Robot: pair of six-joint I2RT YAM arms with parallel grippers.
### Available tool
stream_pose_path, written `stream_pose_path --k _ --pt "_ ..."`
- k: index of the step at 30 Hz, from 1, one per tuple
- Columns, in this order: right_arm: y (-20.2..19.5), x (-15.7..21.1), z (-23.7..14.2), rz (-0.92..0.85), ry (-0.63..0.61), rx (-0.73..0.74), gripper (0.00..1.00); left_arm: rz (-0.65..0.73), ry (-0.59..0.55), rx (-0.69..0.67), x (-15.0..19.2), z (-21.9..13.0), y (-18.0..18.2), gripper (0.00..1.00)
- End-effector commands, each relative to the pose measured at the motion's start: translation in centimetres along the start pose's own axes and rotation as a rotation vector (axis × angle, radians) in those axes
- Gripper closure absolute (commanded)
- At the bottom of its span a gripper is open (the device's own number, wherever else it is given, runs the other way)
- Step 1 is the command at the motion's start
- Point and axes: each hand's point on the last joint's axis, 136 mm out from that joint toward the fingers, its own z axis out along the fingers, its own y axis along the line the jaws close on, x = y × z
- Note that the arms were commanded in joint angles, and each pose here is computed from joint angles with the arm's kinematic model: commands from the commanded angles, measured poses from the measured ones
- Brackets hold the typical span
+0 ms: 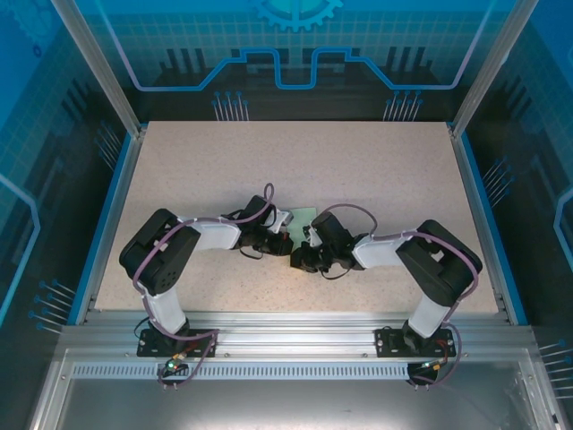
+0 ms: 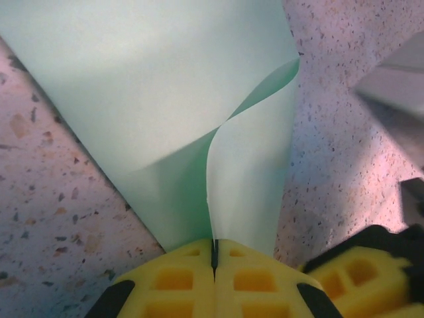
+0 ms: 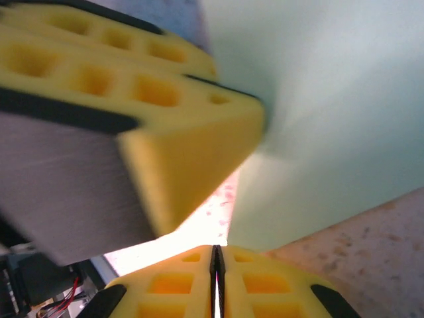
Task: Fold a paper plane with a square sheet of paper (pick it up from the middle)
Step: Third fold the triangle at the center of the table.
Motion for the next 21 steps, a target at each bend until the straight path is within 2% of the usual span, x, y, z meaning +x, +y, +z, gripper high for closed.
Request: stream_pose_path --k 1,6,13,21 --pt "-0.9 0.0 1.4 0.023 0.009 0.03 0.9 -0.027 0.028 -0.002 0.5 0.5 0.6 1.0" --pt "-1.0 0.1 0.6 0.011 0.001 0.07 0.9 -0.035 0.03 -0.004 0.8 0.6 0.9 1.0" --pt "0.3 -1.3 -2.8 -0.012 -0.129 0.073 0.88 -0.037 0.028 -0.004 0.8 0.4 0.9 1.0" --pt "1.0 -1.3 -0.4 0.006 -0.075 0.026 0.89 -0.044 0.028 0.006 0.7 0.6 0.8 1.0"
